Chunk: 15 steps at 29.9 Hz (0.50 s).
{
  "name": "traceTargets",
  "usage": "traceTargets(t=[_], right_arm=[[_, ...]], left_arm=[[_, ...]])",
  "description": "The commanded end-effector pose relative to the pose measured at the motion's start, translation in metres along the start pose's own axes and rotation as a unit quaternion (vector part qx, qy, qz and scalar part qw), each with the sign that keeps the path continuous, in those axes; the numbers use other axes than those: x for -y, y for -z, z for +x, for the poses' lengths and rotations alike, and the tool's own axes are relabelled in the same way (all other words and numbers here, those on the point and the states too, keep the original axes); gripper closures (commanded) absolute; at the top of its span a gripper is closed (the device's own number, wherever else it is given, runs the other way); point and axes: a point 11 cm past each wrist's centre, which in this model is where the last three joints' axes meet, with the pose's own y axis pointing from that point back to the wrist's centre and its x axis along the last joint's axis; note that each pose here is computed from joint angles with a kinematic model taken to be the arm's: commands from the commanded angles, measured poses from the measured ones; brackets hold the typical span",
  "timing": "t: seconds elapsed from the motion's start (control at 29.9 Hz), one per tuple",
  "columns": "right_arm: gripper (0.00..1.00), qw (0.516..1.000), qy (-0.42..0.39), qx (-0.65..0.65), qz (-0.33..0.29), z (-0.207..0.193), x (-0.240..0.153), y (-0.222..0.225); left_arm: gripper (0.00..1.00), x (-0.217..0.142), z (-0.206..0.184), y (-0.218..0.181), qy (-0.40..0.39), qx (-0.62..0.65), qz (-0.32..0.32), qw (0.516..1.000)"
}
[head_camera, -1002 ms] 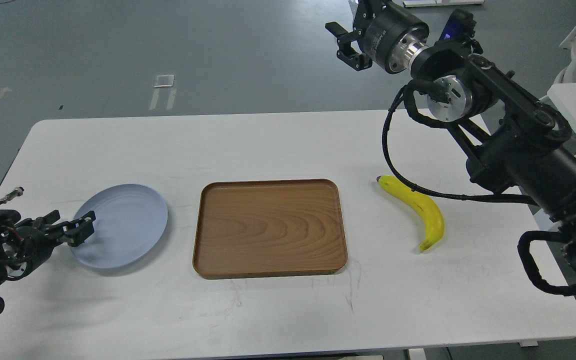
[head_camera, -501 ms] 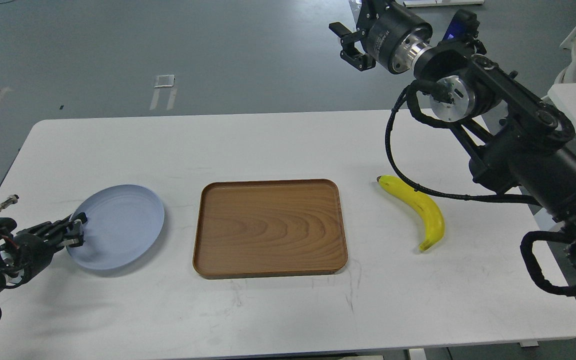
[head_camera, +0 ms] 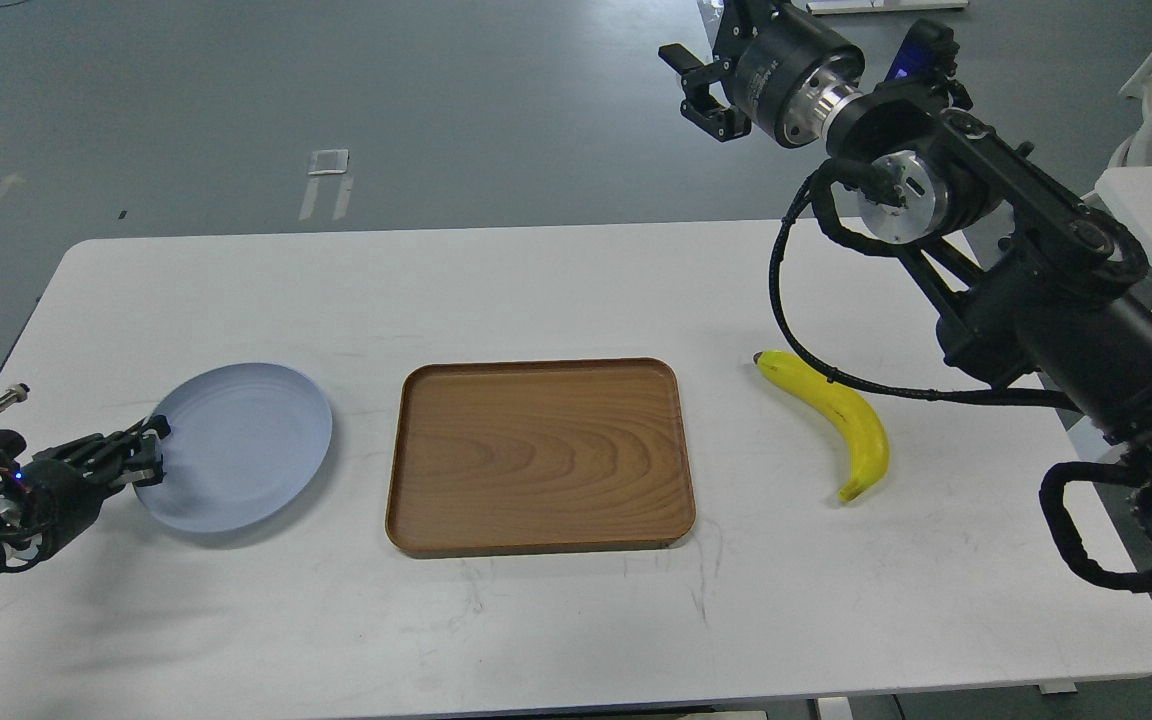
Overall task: Place banana on plate with both arms
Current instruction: 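Grip the plate rim with the left gripper and lift it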
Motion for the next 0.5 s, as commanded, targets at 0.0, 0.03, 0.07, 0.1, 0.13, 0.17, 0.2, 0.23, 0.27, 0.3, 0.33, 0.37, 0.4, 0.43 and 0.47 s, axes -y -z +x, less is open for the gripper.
traceTargets(t=[0.0,0.03,0.07,0.1,0.13,0.17,0.2,0.23,0.27,0.3,0.33,0.37,0.4,0.43,0.47], right_arm=[[0.0,1.0,0.0,0.0,0.001,0.0,0.0,0.001],[0.0,1.0,0.0,0.0,0.001,0.0,0.0,0.001],[0.0,1.0,0.0,0.0,0.001,0.0,0.0,0.001],[0.0,1.0,0.0,0.0,0.003,0.0,0.0,0.002],[0.0,1.0,0.0,-0.001,0.002,0.0,0.001,0.003],[0.0,1.0,0.0,-0.001,0.003,0.0,0.001,0.003],[0.0,1.0,0.001,-0.001,0.002,-0.001,0.001,0.002],[0.0,1.0,0.0,-0.001,0.003,0.0,0.0,0.004],[0.0,1.0,0.0,-0.001,0.004,0.0,0.0,0.004],[0.0,1.0,0.0,-0.002,0.003,0.001,0.0,0.003],[0.0,1.0,-0.001,-0.002,0.003,0.001,0.0,0.004],[0.0,1.0,-0.002,-0.003,0.004,0.002,0.0,0.004],[0.0,1.0,-0.003,-0.004,0.004,0.004,-0.001,0.006],[0.0,1.0,-0.003,-0.005,0.004,0.004,-0.001,0.006],[0.0,1.0,-0.004,-0.005,0.003,0.005,-0.001,0.005]], left_arm=[[1.0,-0.001,0.016,-0.017,-0.022,-0.041,-0.033,0.998],[1.0,-0.001,0.019,-0.021,-0.024,-0.044,-0.039,0.998],[1.0,0.0,0.02,-0.026,-0.025,-0.046,-0.047,0.998],[1.0,0.001,0.026,-0.033,-0.029,-0.048,-0.059,0.997],[1.0,0.004,0.032,-0.043,-0.034,-0.052,-0.072,0.995],[1.0,0.005,0.036,-0.047,-0.038,-0.055,-0.078,0.995],[1.0,0.008,0.044,-0.054,-0.045,-0.056,-0.087,0.994],[1.0,0.009,0.046,-0.056,-0.046,-0.058,-0.091,0.993],[1.0,0.011,0.05,-0.058,-0.05,-0.058,-0.092,0.993],[1.0,0.012,0.055,-0.06,-0.054,-0.061,-0.096,0.992],[1.0,0.012,0.056,-0.06,-0.054,-0.063,-0.096,0.992],[1.0,0.012,0.056,-0.06,-0.051,-0.066,-0.096,0.992],[1.0,0.012,0.057,-0.06,-0.043,-0.074,-0.099,0.991],[1.0,0.011,0.059,-0.06,-0.039,-0.079,-0.103,0.991],[1.0,0.011,0.06,-0.059,-0.036,-0.087,-0.103,0.99]])
